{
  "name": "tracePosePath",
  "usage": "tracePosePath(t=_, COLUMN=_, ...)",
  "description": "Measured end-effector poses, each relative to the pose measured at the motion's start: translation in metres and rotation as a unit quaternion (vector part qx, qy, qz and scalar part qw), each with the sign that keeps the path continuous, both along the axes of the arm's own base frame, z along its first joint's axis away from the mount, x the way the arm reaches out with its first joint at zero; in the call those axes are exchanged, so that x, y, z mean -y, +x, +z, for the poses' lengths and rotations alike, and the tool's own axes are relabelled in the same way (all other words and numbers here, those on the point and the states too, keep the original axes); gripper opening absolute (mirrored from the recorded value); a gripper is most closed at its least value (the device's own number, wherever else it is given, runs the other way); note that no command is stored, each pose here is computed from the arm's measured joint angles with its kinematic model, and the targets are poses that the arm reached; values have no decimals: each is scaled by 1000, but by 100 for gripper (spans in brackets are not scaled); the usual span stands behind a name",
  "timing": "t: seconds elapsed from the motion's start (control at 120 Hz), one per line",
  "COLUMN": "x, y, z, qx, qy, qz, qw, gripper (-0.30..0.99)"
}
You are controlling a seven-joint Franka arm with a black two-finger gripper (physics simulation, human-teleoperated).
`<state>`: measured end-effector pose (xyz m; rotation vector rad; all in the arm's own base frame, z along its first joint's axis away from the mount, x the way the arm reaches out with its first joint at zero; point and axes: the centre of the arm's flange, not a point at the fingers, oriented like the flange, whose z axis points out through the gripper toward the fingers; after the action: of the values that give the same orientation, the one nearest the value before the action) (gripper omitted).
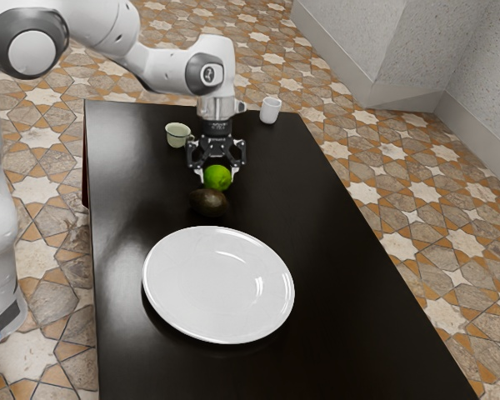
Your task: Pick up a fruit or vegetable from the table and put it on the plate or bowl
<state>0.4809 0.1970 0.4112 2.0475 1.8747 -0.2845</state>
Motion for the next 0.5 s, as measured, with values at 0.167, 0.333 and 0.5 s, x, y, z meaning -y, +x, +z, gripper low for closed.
tracePosePath(t=0.167, x=7, y=-6, z=41, qx=27, qy=22, qz=0, qw=999, gripper=26)
tracePosePath(t=0.333, x=84, y=-9, z=104, qx=72, qy=45, qz=-59, qw=995, gripper=27)
tracePosePath(t=0.5, x=192, y=-41, z=119, qx=75, qy=27, qz=-129, qw=989, gripper=27)
